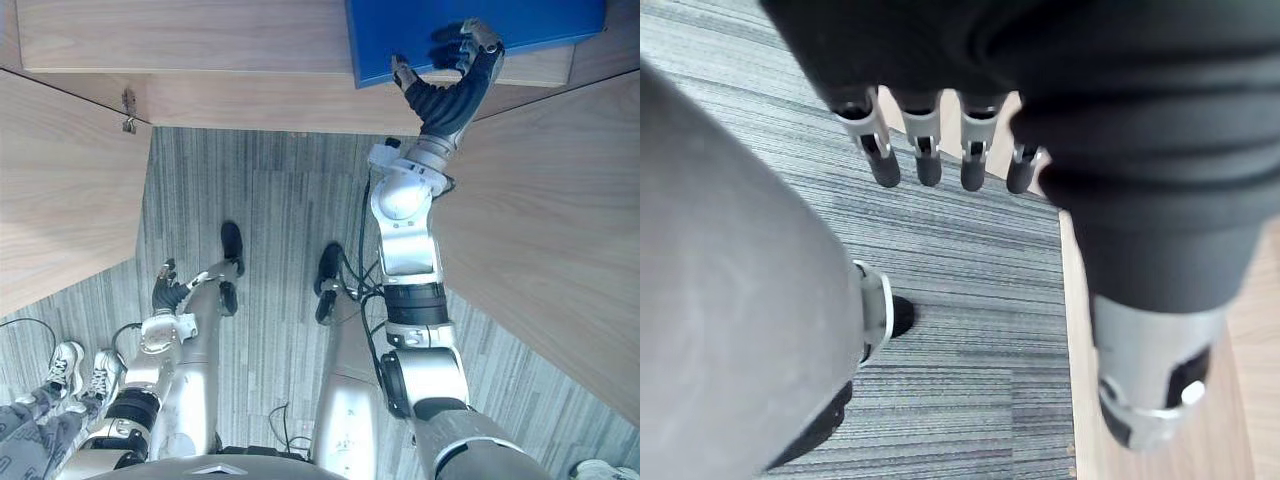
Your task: Walk over to the cabinet, pick up the folder, carry it to the office cabinet, place the folder inside the office cabinet, then close the office cabinet door
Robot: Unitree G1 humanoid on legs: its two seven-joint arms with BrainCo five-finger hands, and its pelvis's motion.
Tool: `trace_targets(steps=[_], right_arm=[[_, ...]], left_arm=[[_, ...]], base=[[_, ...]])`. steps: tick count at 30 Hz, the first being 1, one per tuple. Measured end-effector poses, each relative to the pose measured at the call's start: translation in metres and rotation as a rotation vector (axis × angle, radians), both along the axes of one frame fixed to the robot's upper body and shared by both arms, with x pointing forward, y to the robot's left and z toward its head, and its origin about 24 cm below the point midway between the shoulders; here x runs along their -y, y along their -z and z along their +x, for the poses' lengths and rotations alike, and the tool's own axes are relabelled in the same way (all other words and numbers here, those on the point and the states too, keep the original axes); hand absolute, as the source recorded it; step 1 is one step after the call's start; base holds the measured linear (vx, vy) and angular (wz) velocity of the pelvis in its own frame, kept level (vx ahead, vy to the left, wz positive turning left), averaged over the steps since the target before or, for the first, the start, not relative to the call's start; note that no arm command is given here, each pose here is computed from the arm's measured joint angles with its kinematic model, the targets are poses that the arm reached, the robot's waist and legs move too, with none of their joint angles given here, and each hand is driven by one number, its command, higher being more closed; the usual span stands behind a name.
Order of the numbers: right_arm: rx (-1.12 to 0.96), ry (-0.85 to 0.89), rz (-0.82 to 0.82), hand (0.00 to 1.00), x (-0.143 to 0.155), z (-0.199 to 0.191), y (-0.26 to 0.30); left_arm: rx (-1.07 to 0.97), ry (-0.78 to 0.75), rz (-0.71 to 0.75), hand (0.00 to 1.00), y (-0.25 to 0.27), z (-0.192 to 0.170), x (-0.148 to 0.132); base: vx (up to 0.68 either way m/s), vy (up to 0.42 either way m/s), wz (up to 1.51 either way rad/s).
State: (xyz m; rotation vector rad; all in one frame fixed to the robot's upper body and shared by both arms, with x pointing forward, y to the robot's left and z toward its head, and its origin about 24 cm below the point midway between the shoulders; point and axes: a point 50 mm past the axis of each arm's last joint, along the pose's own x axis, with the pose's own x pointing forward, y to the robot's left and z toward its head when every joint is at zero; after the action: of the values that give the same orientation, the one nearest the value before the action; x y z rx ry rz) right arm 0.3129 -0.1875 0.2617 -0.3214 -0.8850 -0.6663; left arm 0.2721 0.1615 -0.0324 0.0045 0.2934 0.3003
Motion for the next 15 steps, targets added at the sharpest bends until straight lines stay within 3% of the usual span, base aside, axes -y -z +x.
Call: trace_targets(steps=[8, 15], right_arm=[[-0.201, 0.056, -0.247, 1.00, -0.009, 0.013, 0.036], [-0.306, 0.026, -0.312, 1.00, -0.012, 0.026, 0.049]], left_arm=[[0.009, 0.013, 0.019, 0.00, 0.000, -0.001, -0.004], [0.002, 0.015, 0.056, 0.00, 0.001, -0.004, -0.010]], base=[[0.00, 0.000, 0.00], [0.00, 0.002, 0.01]])
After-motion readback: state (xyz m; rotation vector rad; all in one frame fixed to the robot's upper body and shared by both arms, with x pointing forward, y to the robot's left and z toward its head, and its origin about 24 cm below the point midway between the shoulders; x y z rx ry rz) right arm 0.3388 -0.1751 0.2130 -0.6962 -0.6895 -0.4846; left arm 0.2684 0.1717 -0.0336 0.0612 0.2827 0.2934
